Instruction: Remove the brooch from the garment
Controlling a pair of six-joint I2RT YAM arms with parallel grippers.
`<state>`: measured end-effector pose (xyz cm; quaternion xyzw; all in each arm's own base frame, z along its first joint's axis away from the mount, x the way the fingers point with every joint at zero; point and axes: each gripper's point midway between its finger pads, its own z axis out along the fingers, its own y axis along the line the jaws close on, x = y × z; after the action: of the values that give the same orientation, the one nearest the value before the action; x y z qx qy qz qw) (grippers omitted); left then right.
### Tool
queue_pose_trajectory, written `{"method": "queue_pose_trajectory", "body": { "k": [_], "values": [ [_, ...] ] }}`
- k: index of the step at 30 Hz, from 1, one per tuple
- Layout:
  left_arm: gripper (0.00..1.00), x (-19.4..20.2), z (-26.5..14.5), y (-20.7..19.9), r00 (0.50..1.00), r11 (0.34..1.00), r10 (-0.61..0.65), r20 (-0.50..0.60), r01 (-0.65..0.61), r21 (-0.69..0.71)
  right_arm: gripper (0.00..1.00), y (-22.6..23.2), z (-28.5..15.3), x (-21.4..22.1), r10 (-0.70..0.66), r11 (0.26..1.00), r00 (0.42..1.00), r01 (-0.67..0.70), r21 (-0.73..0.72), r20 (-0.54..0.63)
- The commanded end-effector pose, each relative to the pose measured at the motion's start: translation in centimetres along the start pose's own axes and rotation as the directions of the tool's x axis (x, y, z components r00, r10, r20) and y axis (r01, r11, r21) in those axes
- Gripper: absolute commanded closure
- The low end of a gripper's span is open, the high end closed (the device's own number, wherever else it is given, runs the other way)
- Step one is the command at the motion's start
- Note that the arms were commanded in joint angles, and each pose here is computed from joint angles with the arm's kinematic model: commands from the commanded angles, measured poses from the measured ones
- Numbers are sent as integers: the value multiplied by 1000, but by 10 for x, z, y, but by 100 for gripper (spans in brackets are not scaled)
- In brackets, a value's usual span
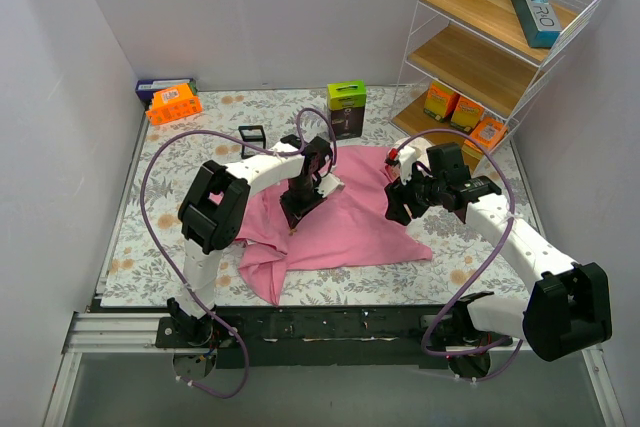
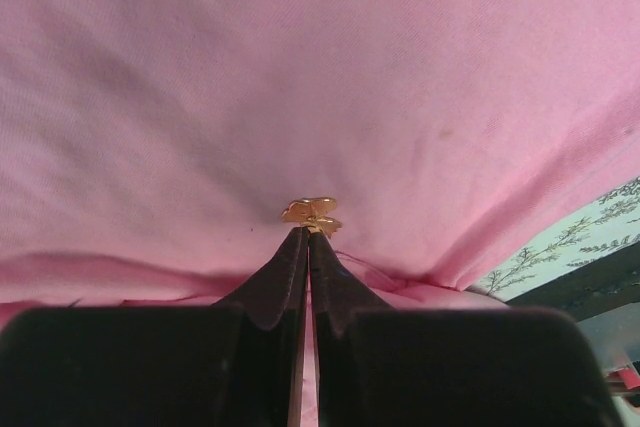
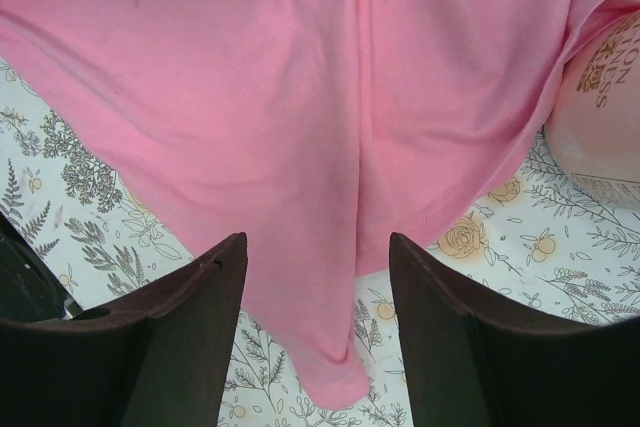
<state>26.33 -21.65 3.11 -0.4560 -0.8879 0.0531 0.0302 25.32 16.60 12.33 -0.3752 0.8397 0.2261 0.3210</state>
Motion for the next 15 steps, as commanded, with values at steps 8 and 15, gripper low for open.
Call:
{"method": "queue_pose_trajectory", "body": {
  "k": [8,15],
  "values": [
    [100,-15,-26,3,997,999,20,72,-16,-50,34,0,-4,-7,-8,1000,999,8,-1,41],
    [100,-3,-27,-2,998,999,16,57,-14,-37,34,2,-2,-8,-6,1000,999,6,-14,39]
  ]
}}
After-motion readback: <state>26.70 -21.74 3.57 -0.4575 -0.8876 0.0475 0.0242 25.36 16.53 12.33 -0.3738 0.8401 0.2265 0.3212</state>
